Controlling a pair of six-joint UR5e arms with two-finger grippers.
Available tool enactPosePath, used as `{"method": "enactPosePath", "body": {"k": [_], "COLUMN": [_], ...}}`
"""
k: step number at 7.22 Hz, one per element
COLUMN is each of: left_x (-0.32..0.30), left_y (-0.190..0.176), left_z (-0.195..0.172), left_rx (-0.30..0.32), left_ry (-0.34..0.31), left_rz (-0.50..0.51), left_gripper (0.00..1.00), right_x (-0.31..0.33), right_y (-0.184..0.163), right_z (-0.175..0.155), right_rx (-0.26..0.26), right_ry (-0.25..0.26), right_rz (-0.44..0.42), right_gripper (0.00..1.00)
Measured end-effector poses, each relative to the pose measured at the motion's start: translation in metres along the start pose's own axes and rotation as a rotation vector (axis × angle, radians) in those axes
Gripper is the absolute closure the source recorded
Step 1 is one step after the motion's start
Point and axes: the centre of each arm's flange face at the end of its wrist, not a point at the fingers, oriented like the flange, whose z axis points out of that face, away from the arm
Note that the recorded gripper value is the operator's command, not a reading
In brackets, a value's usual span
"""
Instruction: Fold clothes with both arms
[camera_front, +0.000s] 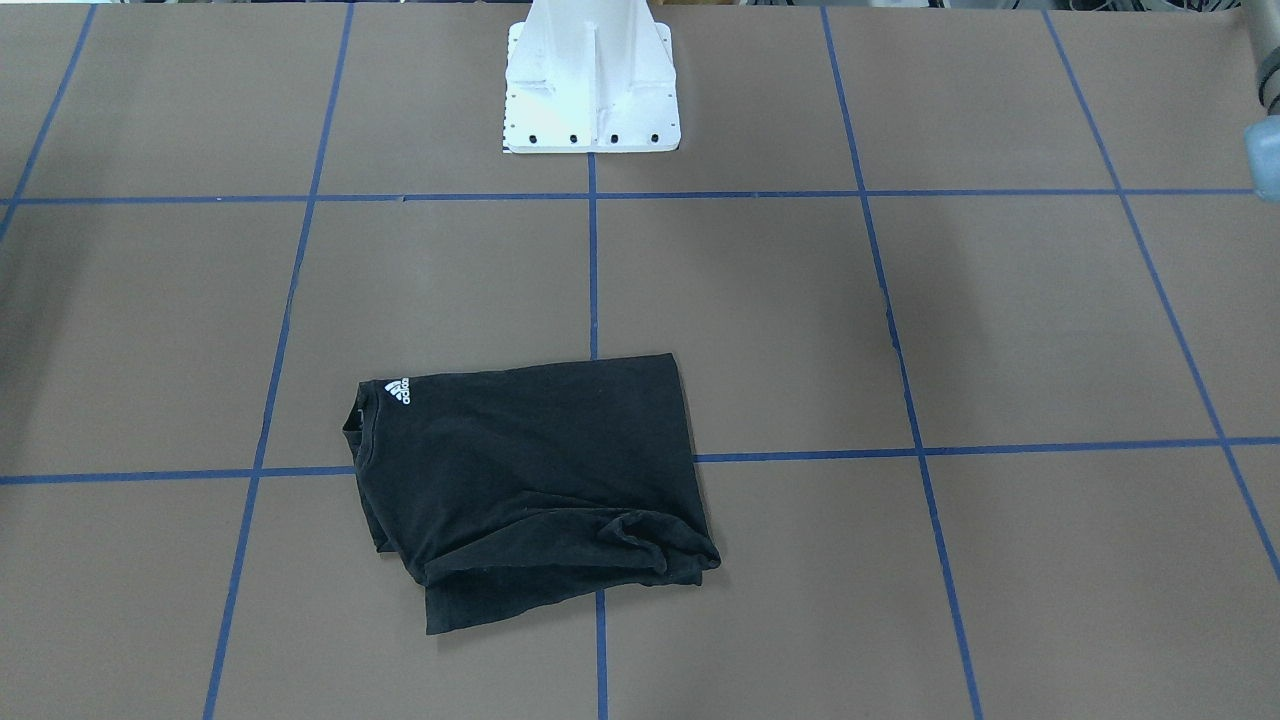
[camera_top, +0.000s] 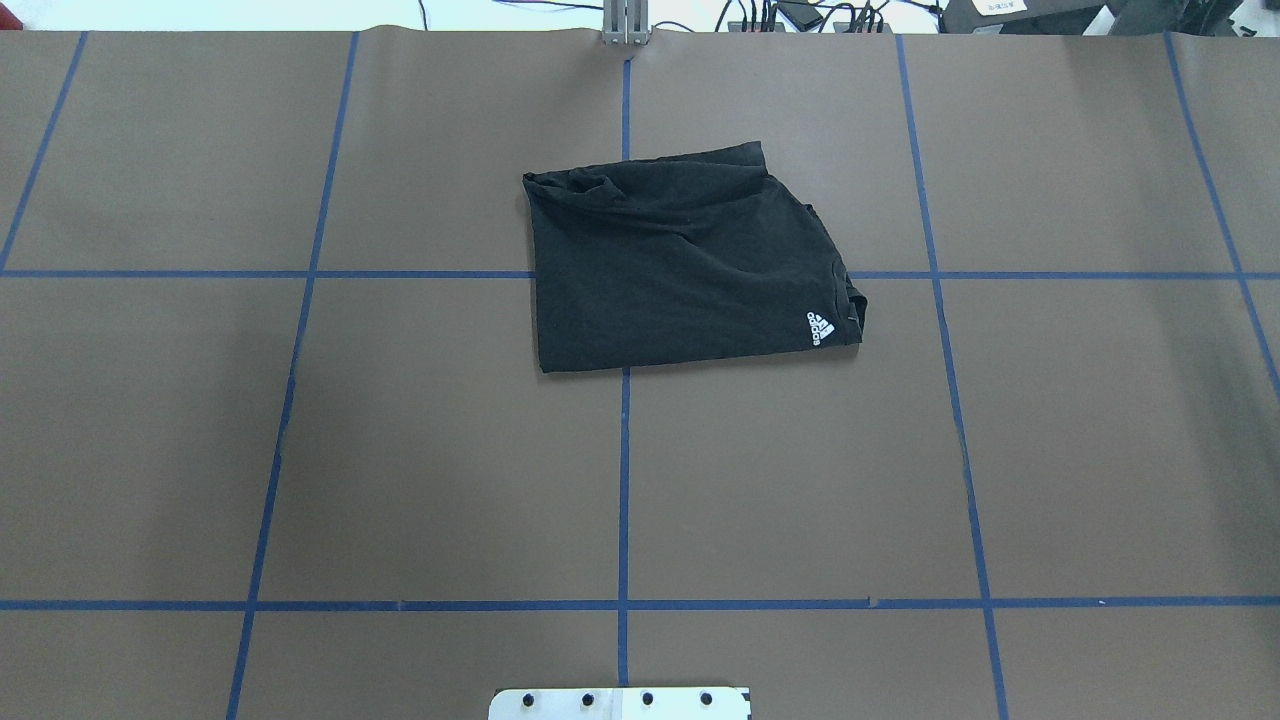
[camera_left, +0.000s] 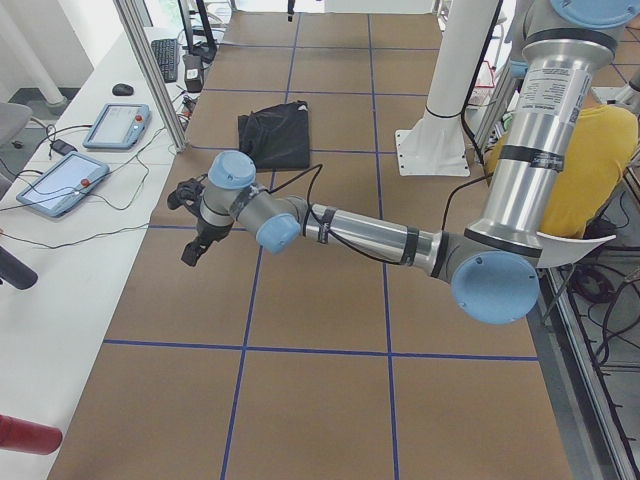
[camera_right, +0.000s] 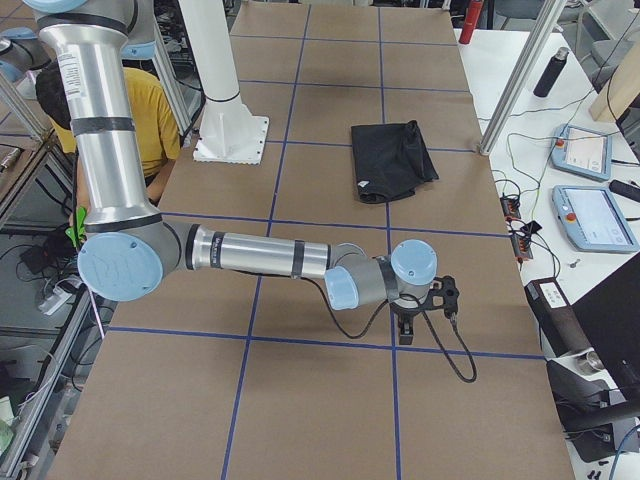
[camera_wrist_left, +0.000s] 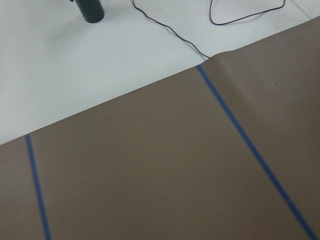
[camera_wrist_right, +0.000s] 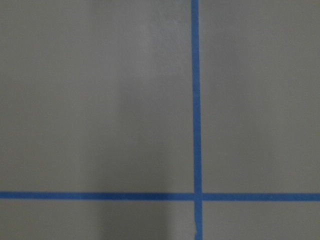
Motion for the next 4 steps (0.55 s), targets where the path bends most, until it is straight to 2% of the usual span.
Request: {"method": "enactPosePath", "body": {"k": [2,4], "left_x": [-0.025,-0.036], "left_y": [0.039,0.078], "left_z": [0.001,0.009], "left_rx": [-0.105,-0.174], "left_ry": [0.063,0.092], "left_rz": [-0.044,-0.106], "left_gripper": [0.01,0.01], "right_x": [-0.001,-0.027], "right_y": [0.016,0.023], "right_z": [-0.017,-0.041], "right_rx": [-0.102,-0.163], "right_ry": [0.019,0.049], "right_rz": [-0.037,-0.037], "right_gripper": [0.00,0.00]}}
